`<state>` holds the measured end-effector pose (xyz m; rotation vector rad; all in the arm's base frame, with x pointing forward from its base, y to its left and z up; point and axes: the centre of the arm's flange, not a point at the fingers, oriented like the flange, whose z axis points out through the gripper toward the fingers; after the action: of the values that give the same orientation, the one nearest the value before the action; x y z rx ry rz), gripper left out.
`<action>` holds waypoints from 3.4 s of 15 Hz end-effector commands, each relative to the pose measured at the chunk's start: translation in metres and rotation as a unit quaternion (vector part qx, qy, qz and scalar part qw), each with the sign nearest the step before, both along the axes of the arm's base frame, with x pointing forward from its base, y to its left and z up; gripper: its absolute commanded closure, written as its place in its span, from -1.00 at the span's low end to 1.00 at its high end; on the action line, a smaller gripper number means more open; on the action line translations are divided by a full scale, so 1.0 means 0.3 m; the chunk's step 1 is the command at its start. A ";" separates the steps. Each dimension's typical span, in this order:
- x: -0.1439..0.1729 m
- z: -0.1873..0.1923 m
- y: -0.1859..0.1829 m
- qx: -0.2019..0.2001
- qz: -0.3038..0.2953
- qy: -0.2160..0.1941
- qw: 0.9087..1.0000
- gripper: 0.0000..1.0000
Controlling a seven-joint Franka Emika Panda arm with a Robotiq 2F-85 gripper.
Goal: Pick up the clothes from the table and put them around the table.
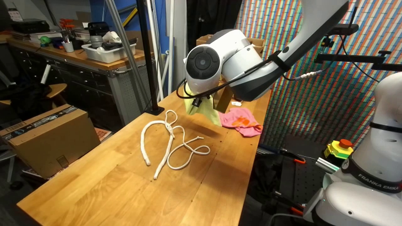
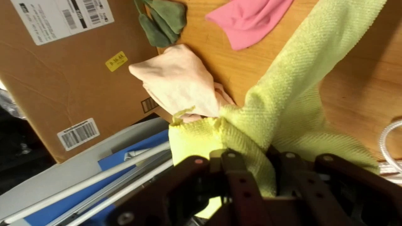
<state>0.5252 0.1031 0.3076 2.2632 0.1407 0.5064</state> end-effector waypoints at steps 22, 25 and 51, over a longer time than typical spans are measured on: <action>0.040 0.018 -0.200 0.356 0.059 0.208 0.909 0.92; 0.011 0.006 -0.179 0.370 0.080 0.246 0.892 0.92; -0.146 -0.135 -0.164 0.333 -0.008 0.445 0.831 0.92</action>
<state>0.4805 0.0551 0.2671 3.0420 0.5294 -0.6096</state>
